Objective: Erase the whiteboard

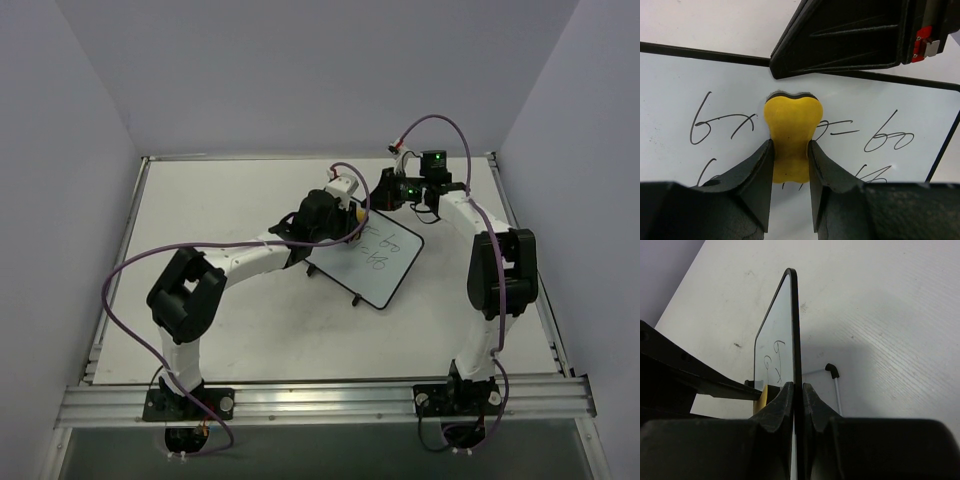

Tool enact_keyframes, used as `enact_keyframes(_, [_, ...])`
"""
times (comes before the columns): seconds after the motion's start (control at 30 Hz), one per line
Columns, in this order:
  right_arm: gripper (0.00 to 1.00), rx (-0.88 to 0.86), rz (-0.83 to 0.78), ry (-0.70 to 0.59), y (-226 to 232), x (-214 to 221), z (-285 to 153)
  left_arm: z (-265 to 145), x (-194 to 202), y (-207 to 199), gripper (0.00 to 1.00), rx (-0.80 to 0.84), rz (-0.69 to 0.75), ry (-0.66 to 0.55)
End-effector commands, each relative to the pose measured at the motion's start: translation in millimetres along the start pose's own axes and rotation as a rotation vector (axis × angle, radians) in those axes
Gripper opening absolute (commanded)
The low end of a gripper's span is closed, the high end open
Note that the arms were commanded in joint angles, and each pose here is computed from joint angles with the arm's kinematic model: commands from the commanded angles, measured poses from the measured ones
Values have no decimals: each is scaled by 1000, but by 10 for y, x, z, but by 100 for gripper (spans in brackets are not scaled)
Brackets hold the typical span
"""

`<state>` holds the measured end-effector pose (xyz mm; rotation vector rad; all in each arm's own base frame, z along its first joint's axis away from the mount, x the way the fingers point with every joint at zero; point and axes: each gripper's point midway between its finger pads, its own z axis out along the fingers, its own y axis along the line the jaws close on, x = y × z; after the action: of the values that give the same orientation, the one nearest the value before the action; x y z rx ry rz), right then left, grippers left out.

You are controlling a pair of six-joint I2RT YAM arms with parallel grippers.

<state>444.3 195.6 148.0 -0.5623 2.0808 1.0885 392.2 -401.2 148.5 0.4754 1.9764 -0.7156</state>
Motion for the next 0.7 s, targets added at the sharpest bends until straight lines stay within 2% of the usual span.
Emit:
enact_keyframes(0.0, [0,-1,-43,-21,167,-65,-25,44,86,-167,2,67,-15,30])
enact_keyframes(0.5, [0,8,-64,-34,211,-102,-61,65,629,-888,2,103,135,63])
enact_keyframes(0.6, [0,13,-65,-37,207,-109,-73,45,675,-989,2,81,187,47])
enact_keyframes(0.67, [0,15,-68,-39,208,-117,-75,54,653,-904,2,15,191,39])
